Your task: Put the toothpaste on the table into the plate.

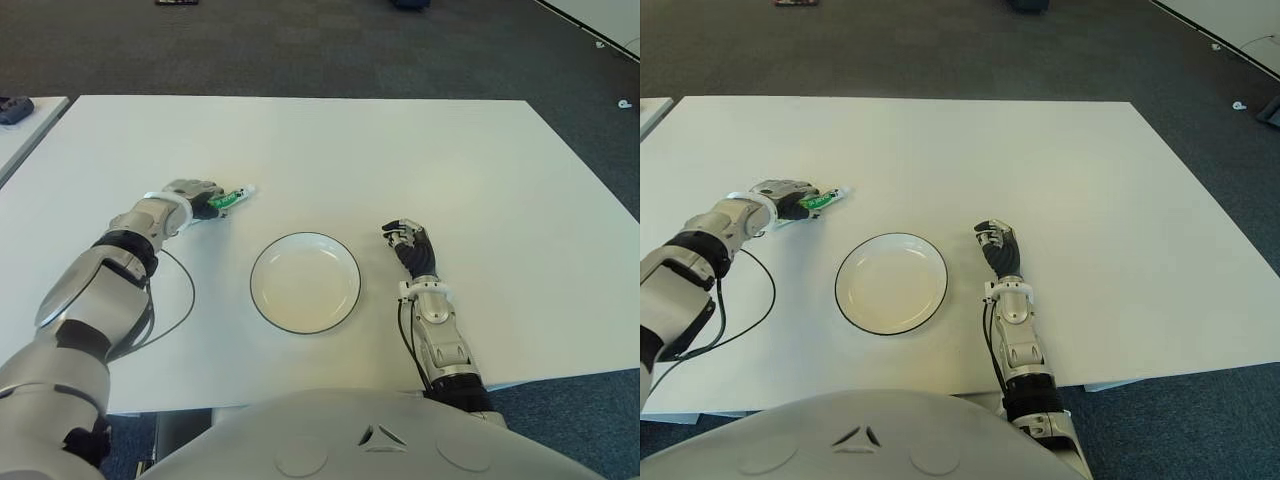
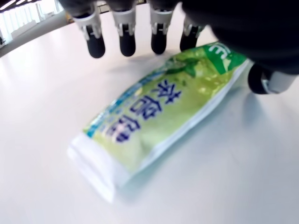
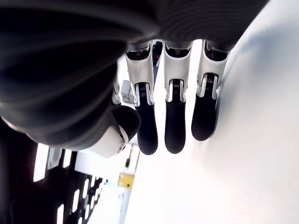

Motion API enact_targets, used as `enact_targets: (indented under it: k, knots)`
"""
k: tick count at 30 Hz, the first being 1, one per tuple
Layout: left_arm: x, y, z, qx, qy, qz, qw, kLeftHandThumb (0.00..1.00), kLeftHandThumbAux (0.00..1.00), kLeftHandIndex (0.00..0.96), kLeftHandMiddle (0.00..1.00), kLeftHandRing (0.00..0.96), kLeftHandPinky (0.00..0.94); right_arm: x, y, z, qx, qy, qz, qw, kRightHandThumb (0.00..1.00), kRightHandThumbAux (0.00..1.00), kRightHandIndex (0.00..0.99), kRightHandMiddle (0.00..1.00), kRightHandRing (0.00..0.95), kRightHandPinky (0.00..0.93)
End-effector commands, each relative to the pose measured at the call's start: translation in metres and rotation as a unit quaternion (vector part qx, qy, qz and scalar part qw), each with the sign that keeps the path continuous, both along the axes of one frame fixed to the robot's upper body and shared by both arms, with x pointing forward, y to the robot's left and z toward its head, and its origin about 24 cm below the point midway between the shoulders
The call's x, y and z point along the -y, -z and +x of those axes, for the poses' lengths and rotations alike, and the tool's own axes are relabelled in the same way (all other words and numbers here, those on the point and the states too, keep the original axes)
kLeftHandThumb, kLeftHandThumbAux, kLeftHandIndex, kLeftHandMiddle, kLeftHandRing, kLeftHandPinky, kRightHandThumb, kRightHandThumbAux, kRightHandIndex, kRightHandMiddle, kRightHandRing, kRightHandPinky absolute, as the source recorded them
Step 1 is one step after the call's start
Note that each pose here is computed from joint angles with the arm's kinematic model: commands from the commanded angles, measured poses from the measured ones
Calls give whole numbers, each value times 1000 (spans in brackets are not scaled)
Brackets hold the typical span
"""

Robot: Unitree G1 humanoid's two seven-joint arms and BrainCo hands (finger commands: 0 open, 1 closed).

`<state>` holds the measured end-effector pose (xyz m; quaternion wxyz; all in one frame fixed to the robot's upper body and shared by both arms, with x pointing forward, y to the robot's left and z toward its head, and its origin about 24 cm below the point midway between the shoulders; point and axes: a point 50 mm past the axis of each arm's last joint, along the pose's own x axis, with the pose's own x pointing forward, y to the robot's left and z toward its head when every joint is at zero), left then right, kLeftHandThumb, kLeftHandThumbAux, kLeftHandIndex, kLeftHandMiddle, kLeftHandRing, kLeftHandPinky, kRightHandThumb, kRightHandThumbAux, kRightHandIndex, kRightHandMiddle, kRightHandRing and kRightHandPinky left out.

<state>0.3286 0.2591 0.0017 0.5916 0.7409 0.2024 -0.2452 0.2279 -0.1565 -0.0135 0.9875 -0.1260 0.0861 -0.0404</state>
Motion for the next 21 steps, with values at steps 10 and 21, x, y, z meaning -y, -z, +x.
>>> enact_targets:
  k: [10, 21]
  knots:
    - [0, 21, -15, -97, -2, 30, 995, 442, 281, 0, 0, 0, 0, 2, 3, -6, -13, 10, 3, 1000, 712, 733, 418, 406, 385, 400]
    - [3, 26, -19, -126, 3, 36, 991, 446, 316, 0, 0, 0, 0, 3, 3, -8, -13, 10, 0, 1000, 712, 732, 418, 408, 389, 404]
